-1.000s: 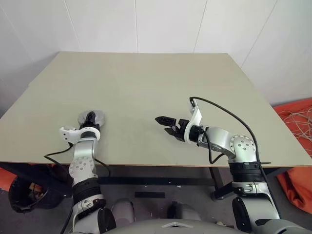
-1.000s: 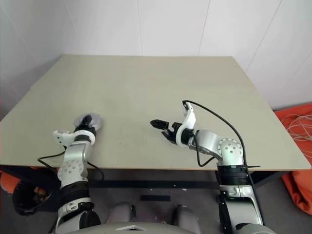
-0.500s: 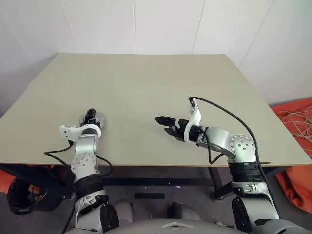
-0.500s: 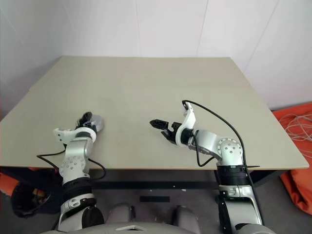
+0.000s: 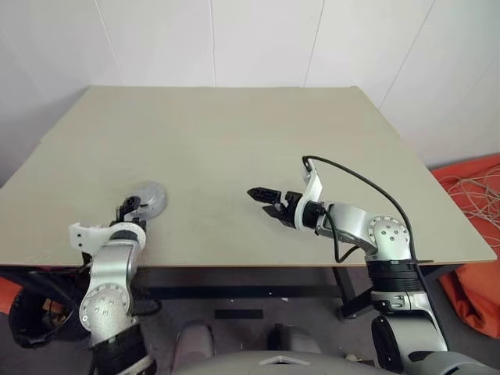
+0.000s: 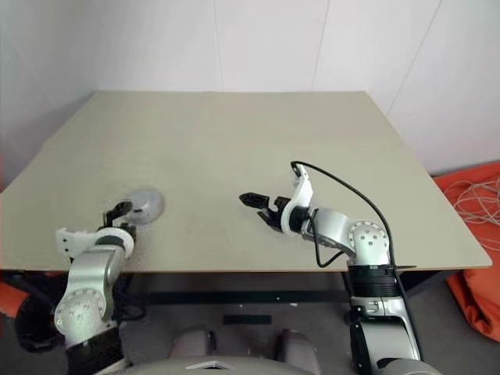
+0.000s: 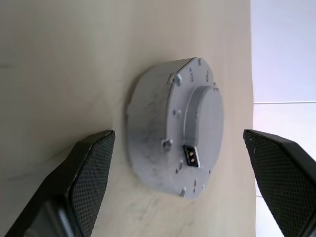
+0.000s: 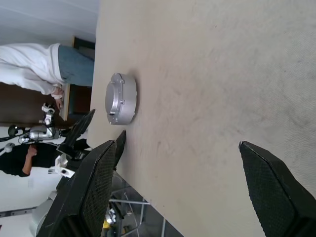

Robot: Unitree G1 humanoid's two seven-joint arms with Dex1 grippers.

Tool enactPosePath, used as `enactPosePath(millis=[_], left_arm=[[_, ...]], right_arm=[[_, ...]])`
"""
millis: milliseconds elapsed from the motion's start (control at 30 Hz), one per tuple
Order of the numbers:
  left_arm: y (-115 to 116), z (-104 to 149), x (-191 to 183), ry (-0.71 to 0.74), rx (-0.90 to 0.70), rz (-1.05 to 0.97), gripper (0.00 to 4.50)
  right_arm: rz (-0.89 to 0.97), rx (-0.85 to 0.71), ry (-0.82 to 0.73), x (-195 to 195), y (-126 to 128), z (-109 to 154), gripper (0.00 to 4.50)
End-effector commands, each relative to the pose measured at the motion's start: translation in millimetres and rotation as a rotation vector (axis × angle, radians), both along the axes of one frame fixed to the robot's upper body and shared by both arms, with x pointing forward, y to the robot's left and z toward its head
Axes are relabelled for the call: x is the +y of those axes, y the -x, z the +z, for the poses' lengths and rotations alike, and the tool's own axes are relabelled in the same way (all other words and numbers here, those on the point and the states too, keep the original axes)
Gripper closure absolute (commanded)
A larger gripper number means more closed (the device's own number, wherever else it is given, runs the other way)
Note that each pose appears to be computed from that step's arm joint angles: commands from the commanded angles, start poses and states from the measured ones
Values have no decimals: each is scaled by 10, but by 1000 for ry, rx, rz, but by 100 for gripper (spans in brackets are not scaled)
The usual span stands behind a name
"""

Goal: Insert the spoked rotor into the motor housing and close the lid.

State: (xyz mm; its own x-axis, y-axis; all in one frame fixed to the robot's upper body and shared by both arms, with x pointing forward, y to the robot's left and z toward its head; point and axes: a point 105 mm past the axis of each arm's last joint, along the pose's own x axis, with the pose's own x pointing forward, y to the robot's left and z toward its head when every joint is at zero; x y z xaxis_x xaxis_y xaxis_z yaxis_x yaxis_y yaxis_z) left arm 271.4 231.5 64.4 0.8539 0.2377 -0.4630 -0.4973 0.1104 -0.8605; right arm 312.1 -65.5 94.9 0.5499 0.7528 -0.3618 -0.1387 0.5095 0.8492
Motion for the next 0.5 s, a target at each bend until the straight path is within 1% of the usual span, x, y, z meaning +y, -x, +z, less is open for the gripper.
enactPosePath(millis=[33, 100, 167, 300, 367, 400, 433, 467, 500], left_arm=[[98, 34, -350, 77, 39, -134, 4], [79, 203, -410, 20, -23, -224, 4], [13, 405, -449, -93, -120, -314, 4], [-104, 626, -427, -259, -262, -383, 4], [-154, 658, -404, -444, -309, -442, 4], [-165, 647, -402, -532, -319, -473, 4], [-170, 635, -401, -588, -325, -493, 4], [-178, 616, -381, -684, -326, -510, 4], [-192, 572, -358, -814, -316, -530, 4]], right_arm=[[22, -51, -13, 6, -9, 134, 0], [21, -98, 36, -46, -14, 130, 0], [23, -180, 114, -111, -21, 137, 0], [-3, -336, 204, -202, -42, 183, 0], [-25, -478, 295, -265, -66, 228, 0], [-32, -528, 327, -284, -70, 235, 0], [-36, -559, 343, -292, -70, 234, 0], [-51, -599, 373, -315, -84, 232, 0], [-65, -678, 432, -344, -104, 239, 0]])
